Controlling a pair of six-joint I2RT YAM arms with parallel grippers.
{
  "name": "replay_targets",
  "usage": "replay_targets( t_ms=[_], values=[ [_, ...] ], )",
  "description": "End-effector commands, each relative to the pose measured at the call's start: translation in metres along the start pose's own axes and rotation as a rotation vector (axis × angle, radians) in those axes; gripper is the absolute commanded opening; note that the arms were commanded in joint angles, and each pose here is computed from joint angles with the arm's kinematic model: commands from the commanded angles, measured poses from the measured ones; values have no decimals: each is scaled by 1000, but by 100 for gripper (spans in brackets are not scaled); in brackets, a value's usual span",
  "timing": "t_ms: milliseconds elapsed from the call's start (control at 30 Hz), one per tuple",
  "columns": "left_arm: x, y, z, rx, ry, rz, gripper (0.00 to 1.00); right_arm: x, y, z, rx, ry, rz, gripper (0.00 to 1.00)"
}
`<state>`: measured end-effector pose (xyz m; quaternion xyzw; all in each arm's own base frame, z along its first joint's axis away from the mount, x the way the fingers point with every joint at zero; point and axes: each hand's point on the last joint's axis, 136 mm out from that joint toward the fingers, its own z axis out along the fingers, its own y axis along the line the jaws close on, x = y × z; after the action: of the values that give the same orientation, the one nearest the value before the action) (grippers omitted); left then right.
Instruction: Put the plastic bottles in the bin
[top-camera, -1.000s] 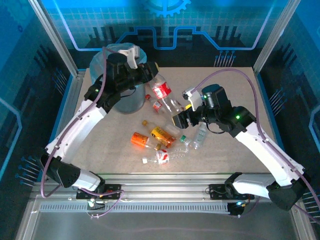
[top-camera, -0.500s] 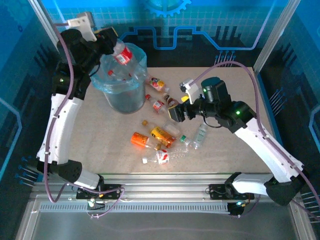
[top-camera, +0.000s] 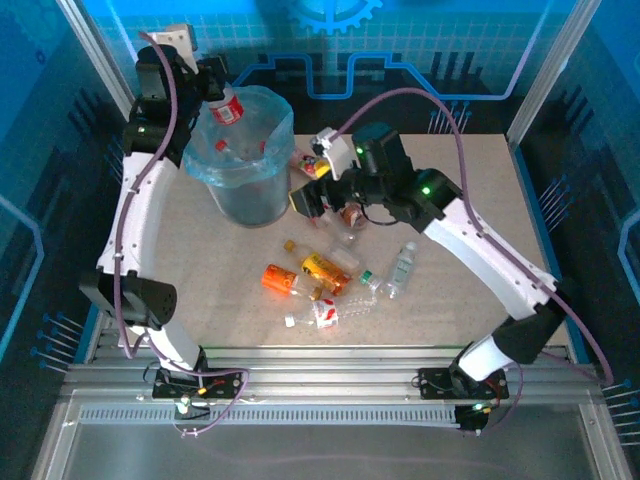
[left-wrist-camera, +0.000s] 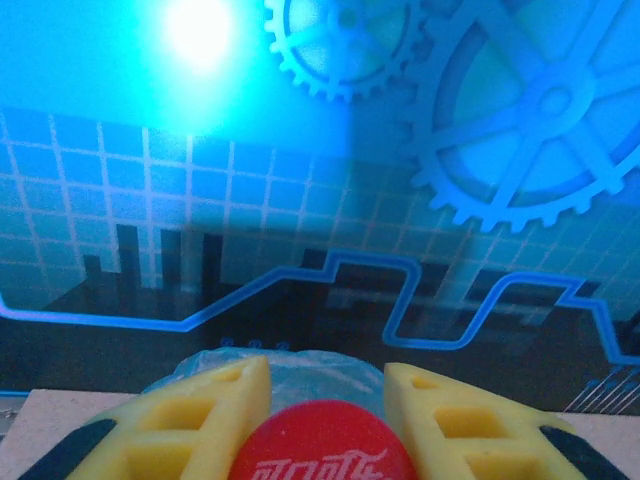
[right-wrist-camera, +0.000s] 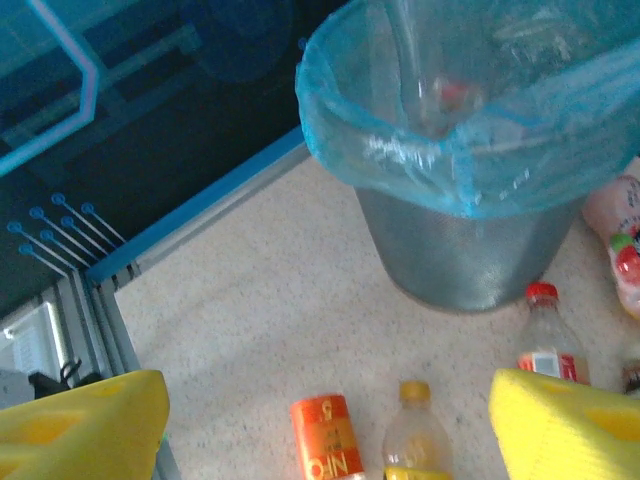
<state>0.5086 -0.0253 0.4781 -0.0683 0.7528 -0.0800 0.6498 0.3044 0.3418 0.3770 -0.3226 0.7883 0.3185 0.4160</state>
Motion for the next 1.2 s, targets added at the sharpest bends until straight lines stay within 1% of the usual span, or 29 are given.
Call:
replay_targets(
  t_ms=[0, 133, 300, 600, 700, 733, 833, 867, 900, 933, 1000, 1033, 1167],
  values=[
    [-17, 8, -2, -41, -47, 100, 0, -15, 4, 14, -9, -8, 25, 84],
    [5, 13, 15, -62, 24, 167, 0, -14, 3, 30, -11, 28, 52, 84],
    [44, 20, 32, -62, 124, 227, 0, 2, -1, 42, -8, 88, 83, 84],
    [106, 26, 46, -27, 215, 271, 0, 25, -8, 49, 16, 156, 104, 84],
    [124, 27, 51, -13, 246, 279, 4, 27, -8, 51, 15, 164, 110, 84],
    [128, 28, 52, -11, 252, 280, 6, 28, -8, 52, 15, 167, 112, 84],
    [139, 28, 56, 1, 267, 284, 20, 29, -9, 54, 15, 174, 120, 84],
    [143, 28, 57, 3, 272, 282, 27, 30, -8, 54, 14, 177, 121, 84],
    [144, 29, 57, 4, 276, 281, 37, 31, -8, 54, 14, 180, 124, 84],
    [144, 29, 57, 4, 277, 280, 43, 32, -8, 54, 14, 183, 126, 84],
    [145, 30, 57, 0, 280, 272, 49, 33, -9, 54, 15, 188, 130, 84],
    [144, 29, 56, 0, 278, 267, 50, 34, -9, 54, 17, 190, 130, 84],
    [145, 27, 54, 7, 280, 244, 50, 35, -10, 55, 22, 198, 136, 84]
  ],
)
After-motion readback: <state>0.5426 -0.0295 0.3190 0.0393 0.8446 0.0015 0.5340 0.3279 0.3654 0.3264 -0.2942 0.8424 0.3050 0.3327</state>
